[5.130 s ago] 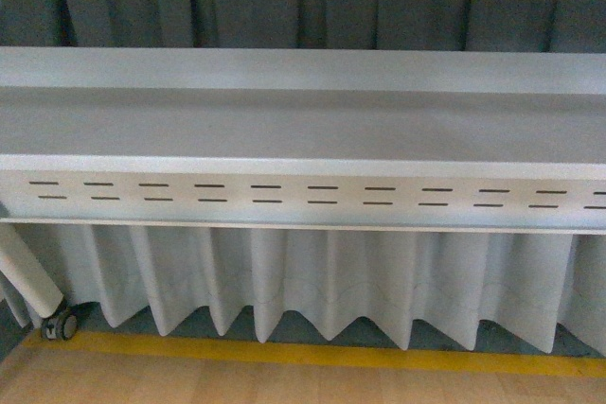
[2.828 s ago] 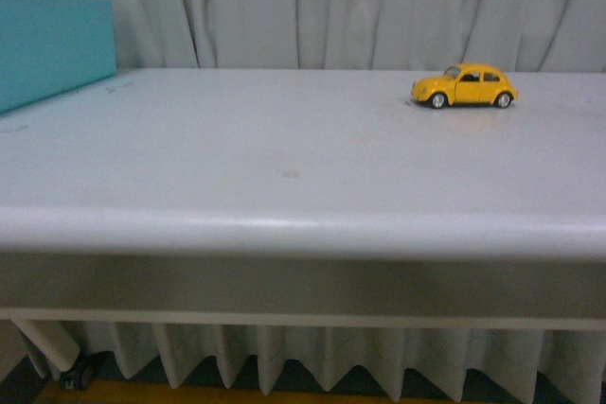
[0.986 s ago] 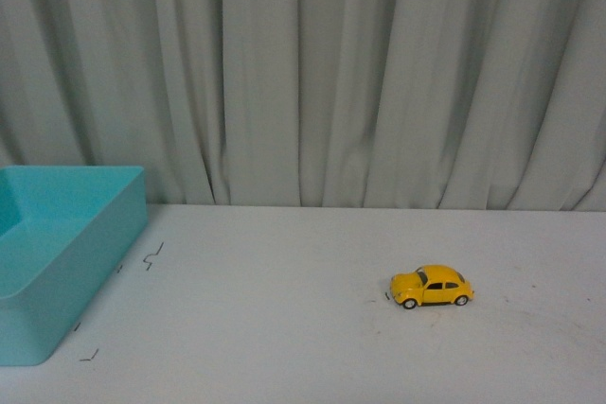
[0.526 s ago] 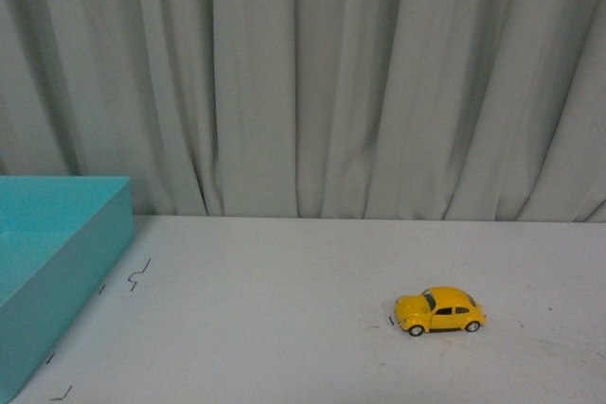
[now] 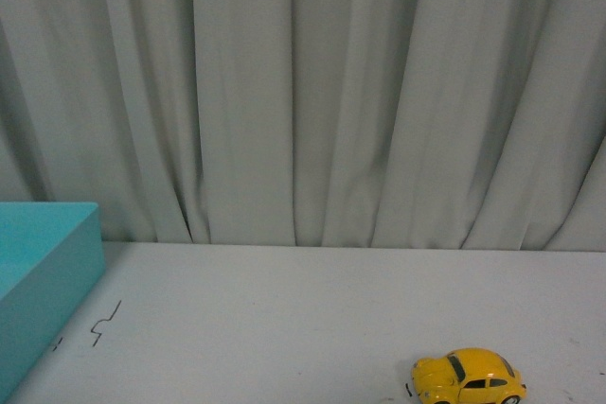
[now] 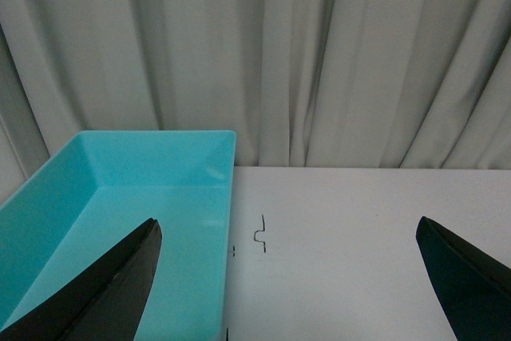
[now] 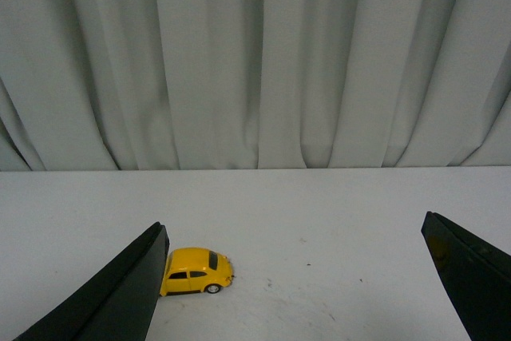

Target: Wind up and store yellow beetle toy

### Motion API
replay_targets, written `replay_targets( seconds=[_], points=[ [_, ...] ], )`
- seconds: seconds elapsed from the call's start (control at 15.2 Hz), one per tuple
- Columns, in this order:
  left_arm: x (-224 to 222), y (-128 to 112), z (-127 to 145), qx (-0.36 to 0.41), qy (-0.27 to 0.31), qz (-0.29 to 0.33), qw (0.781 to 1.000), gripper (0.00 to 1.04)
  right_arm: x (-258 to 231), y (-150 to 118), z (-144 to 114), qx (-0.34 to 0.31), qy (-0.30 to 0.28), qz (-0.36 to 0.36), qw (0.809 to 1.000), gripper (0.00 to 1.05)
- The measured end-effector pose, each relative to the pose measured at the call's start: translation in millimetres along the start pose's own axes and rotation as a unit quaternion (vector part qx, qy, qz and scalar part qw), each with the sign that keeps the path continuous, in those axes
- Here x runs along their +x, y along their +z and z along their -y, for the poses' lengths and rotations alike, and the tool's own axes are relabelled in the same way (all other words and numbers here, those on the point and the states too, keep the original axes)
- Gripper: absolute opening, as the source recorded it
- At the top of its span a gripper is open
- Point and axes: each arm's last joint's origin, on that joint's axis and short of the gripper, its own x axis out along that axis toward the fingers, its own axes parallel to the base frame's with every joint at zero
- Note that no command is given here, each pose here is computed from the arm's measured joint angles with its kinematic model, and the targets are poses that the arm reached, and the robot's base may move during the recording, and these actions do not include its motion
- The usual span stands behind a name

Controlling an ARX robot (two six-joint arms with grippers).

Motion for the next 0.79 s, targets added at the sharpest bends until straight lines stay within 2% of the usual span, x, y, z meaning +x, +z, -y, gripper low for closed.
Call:
replay_targets(
  seconds=[0.59, 0.79],
  points=[
    [0, 0, 0, 0.000, 0.000, 0.000, 1.000, 0.98, 0, 0, 0, 0.000, 0.000, 0.000, 1.000, 0.98],
    [0, 0, 0, 0.000, 0.000, 0.000, 1.000, 0.98, 5, 11, 14, 0.000, 0.049, 0.040, 0.998, 0.98]
  ],
)
